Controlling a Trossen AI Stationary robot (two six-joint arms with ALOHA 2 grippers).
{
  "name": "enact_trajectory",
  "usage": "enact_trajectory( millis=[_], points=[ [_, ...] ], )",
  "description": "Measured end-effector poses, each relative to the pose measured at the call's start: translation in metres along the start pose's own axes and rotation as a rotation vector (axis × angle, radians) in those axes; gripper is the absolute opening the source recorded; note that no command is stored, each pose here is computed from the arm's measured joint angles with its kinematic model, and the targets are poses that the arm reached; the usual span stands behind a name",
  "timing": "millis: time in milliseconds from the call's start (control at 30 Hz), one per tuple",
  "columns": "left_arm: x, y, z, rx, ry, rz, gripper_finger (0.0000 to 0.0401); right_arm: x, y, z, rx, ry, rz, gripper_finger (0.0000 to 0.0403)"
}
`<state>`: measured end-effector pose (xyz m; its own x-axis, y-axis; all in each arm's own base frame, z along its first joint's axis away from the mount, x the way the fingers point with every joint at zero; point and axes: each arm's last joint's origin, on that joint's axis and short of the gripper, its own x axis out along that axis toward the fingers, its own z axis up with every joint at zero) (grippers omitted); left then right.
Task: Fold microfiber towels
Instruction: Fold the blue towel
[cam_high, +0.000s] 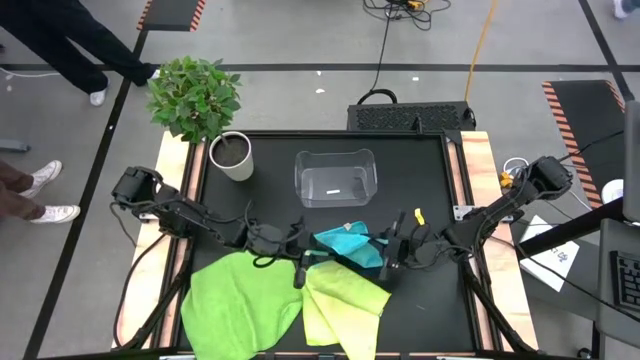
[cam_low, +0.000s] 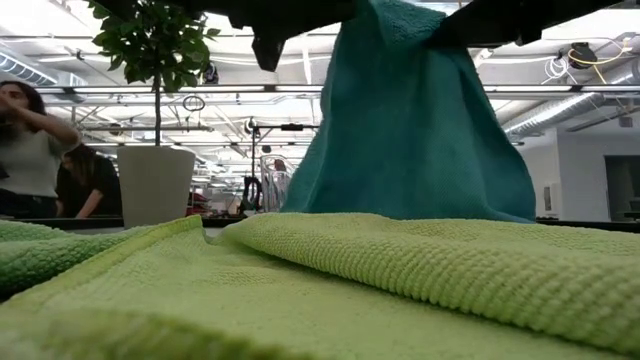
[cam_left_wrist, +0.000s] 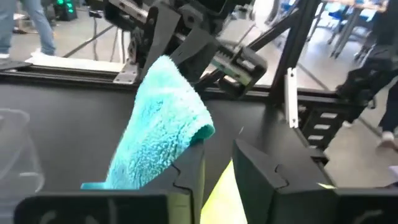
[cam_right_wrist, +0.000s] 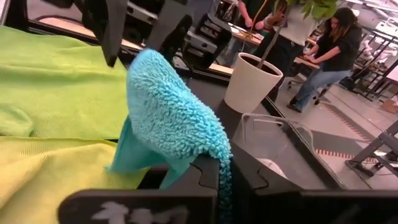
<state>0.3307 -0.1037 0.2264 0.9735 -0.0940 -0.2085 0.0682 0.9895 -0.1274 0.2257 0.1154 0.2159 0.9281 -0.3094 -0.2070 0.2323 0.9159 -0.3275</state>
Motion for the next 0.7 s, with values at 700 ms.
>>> enact_trajectory(
  millis=[700],
  points=[
    [0.021, -0.001, -0.045, -0.012, 0.114, 0.156, 0.0113, 0.002, 0.000, 0.023, 0.026, -0.039, 0.047, 0.0000]
  ],
)
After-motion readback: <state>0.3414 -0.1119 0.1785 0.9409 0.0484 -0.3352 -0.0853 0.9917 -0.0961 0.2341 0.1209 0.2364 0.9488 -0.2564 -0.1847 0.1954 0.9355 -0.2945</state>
